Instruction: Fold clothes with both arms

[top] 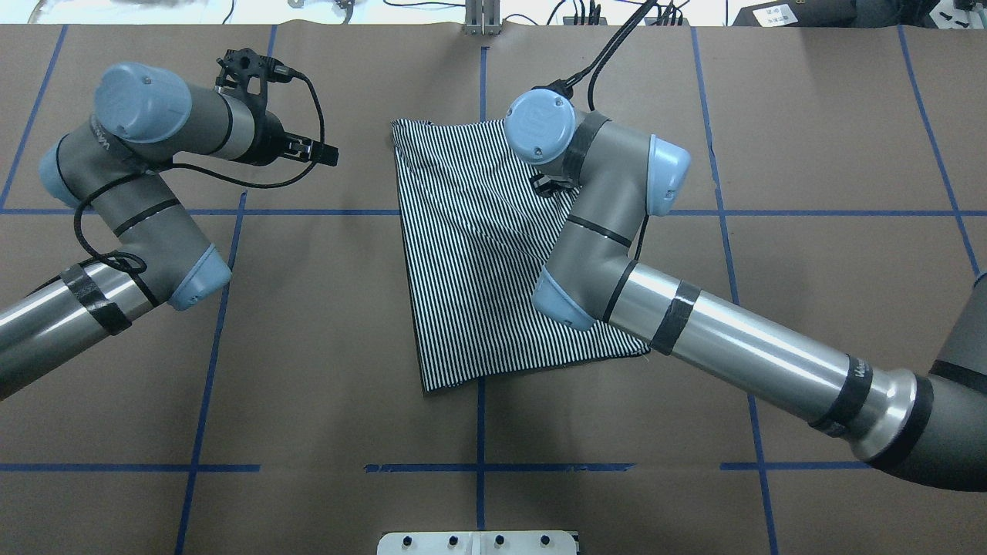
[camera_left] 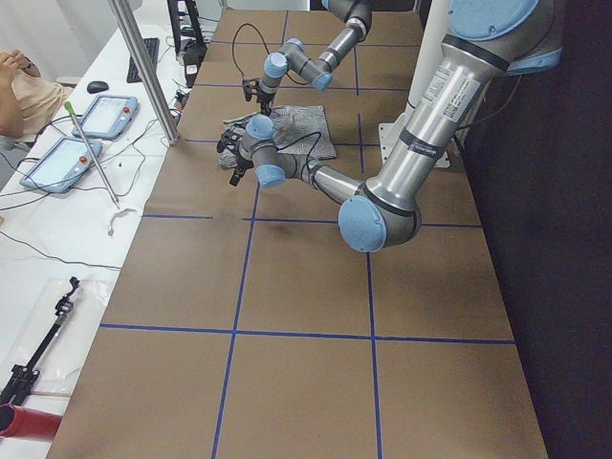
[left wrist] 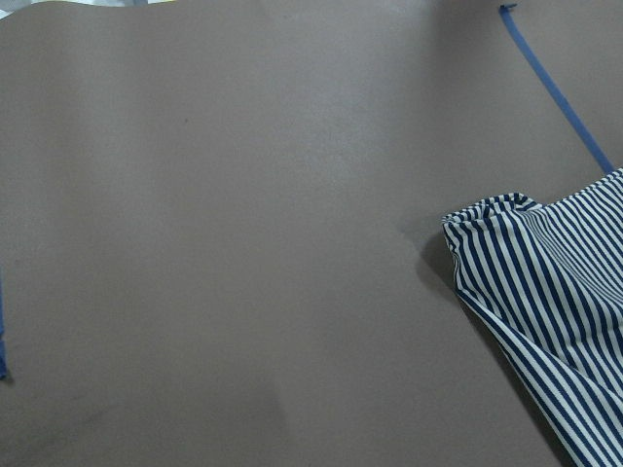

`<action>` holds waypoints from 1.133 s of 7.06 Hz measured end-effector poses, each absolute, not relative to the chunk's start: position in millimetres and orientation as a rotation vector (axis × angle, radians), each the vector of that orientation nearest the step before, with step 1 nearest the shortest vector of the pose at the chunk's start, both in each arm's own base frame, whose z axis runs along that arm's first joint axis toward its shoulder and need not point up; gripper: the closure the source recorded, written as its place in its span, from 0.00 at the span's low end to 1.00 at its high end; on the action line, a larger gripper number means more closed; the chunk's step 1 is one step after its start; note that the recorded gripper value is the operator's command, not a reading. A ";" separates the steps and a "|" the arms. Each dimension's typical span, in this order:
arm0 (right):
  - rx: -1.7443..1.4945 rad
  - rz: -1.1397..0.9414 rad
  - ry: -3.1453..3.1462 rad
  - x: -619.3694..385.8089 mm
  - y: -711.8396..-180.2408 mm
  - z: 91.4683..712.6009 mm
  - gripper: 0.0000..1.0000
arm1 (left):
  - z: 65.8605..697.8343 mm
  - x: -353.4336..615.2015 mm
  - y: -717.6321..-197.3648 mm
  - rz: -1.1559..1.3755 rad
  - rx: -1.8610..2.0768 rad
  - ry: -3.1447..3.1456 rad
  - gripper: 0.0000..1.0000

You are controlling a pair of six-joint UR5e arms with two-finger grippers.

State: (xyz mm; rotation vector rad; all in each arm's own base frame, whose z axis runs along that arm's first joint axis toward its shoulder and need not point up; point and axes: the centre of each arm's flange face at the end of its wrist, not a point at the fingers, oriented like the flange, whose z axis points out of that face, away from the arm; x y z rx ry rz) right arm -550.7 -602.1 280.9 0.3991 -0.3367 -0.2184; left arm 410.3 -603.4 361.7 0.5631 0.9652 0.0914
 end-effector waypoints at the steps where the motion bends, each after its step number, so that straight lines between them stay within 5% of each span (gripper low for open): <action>1: 0.403 -0.233 -0.313 -526.4 -622.3 297.2 0.22 | 360.6 410.8 -603.2 0.092 0.565 0.967 0.00; 3: 0.406 -0.244 -0.292 -473.8 -654.7 353.6 0.17 | 358.4 411.4 -603.2 0.095 0.568 0.970 0.00; 4: 0.406 -0.248 -0.320 -454.7 -663.0 370.3 0.01 | 354.8 410.9 -602.6 0.096 0.573 0.974 0.00; 8: 0.470 -0.139 -0.750 -418.3 -622.2 394.9 0.00 | 309.8 421.4 -565.6 0.002 0.509 1.101 0.00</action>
